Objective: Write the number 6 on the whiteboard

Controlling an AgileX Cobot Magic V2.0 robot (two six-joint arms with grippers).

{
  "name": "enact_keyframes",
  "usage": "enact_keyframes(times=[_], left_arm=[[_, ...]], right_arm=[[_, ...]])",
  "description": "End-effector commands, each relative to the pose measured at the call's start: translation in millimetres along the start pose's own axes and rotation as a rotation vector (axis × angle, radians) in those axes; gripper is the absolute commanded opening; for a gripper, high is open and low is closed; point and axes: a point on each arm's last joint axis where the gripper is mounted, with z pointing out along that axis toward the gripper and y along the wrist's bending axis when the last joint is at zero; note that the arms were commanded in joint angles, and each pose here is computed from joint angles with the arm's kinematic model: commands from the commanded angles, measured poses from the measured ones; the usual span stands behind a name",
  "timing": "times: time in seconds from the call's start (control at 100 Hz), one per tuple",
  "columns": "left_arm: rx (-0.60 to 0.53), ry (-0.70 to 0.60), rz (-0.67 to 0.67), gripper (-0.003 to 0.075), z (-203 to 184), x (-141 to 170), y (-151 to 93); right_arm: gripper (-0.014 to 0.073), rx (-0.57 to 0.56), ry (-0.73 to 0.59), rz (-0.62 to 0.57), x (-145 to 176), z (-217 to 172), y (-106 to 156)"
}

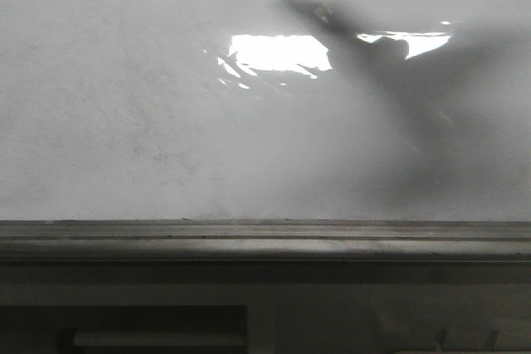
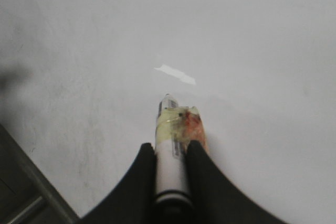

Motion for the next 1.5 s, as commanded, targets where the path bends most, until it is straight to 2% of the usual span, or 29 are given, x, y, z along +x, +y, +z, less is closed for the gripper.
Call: enact_keyframes(times=[0.0, 0.2, 0.33, 0.42, 0.54, 0.78, 0.9, 1.04, 1.22, 1.32, 1.49], left_arm=[[-0.028, -0.069, -0.037, 0.051, -2.5, -12.5, 1.9], [-0.028, -0.069, -0.037, 0.051, -2.5, -12.5, 1.9], [-0.028, -0.069, -0.037, 0.051, -2.5, -12.5, 1.9], [-0.028, -0.069, -0.037, 0.051, -2.5, -12.5, 1.9], [-0.028, -0.069, -0.037, 0.051, -2.5, -12.5, 1.9], [-0.025, -0.072, -0.046, 0.051, -2.5, -12.8, 1.7], [-0.023, -0.075, -0.053, 0.051, -2.5, -13.1, 1.5], [-0.023, -0.075, -0.052, 0.051, -2.5, -13.1, 1.5], [-0.012, -0.067, -0.028, 0.051, -2.4, -12.4, 0.4], [0.047, -0.044, 0.033, 0.051, -2.4, -10.2, -5.3], [0.233, -0.038, 0.104, 0.0475, 1.0, -9.6, -22.6]], right_arm=[[-0.0043, 0.039, -0.068, 0.001, -22.0, 7.9, -4.5], [-0.0043, -0.117, 0.126, -0.006, -14.1, 36.8, 5.4], [-0.0043, -0.219, 0.262, -0.046, 0.1, 38.1, 13.0], [-0.0043, -0.218, 0.317, -0.064, 5.7, 32.6, 13.0], [-0.0043, -0.136, 0.303, -0.079, 3.2, 20.5, 7.7], [-0.0043, -0.036, 0.099, -0.062, -22.7, 11.0, 0.4], [-0.0043, -0.066, 0.126, -0.039, -24.1, 26.1, 4.1], [-0.0044, -0.162, 0.209, -0.057, -21.4, 43.7, 20.1], [-0.0045, -0.274, 0.267, -0.091, -28.2, 23.6, 34.9], [-0.0045, -0.295, 0.29, -0.105, -28.6, 10.8, 35.2], [-0.0045, -0.29, 0.266, -0.108, -36.5, 5.4, 34.0]])
